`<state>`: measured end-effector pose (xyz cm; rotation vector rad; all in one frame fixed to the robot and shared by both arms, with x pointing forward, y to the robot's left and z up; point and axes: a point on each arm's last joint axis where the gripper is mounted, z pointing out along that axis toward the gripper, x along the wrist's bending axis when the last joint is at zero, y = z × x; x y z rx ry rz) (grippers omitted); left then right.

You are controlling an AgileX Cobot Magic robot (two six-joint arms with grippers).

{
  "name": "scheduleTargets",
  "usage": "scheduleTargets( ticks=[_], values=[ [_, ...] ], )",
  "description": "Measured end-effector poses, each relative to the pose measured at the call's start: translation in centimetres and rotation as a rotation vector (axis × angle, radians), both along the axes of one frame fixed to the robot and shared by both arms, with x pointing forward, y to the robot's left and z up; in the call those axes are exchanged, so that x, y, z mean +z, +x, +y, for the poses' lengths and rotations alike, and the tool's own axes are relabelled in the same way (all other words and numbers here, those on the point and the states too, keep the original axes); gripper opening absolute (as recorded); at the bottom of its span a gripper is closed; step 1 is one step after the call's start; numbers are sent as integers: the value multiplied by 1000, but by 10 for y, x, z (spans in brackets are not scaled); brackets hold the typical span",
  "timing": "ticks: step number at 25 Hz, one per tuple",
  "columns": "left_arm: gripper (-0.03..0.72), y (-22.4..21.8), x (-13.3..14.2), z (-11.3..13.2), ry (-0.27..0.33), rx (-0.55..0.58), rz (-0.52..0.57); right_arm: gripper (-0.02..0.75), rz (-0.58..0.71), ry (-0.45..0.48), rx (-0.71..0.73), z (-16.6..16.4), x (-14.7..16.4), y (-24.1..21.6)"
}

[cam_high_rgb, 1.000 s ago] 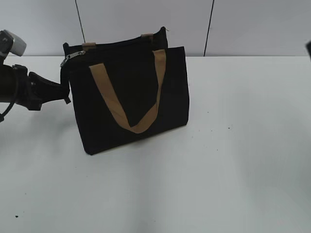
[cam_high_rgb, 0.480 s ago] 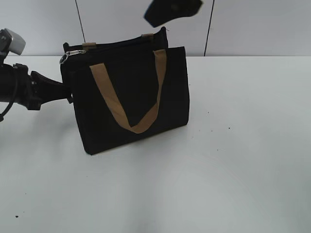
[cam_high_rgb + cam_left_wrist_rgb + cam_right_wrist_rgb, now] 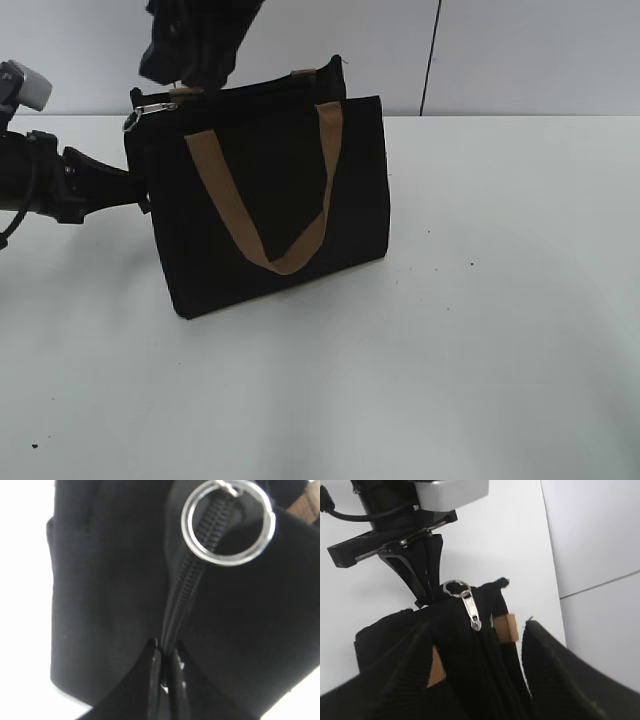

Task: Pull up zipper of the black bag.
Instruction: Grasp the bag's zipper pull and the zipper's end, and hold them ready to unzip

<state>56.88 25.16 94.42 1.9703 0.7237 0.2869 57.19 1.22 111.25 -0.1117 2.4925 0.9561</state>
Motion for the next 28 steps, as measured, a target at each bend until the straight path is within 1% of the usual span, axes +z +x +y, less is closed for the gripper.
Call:
scheduleTargets(
  ticks=[2,5,11,18,21,28],
  values=[
    [17,0,0,0,-1,1,2,439,-62,-33,70,13,-11,-1],
    [17,0,0,0,-1,2,3,439,-100,-64,133,30,-29,-3],
    [17,0,0,0,-2,2,4,439,-131,-73,154,50,-60,4],
    [15,0,0,0,-2,2,5,439,-154,-81,157,56,-79,11],
    [15,0,0,0,-2,3,5,435,-167,-70,146,58,-82,14],
    [15,1,1,8,-15,23,10,358,-178,-65,136,59,-87,17]
  ],
)
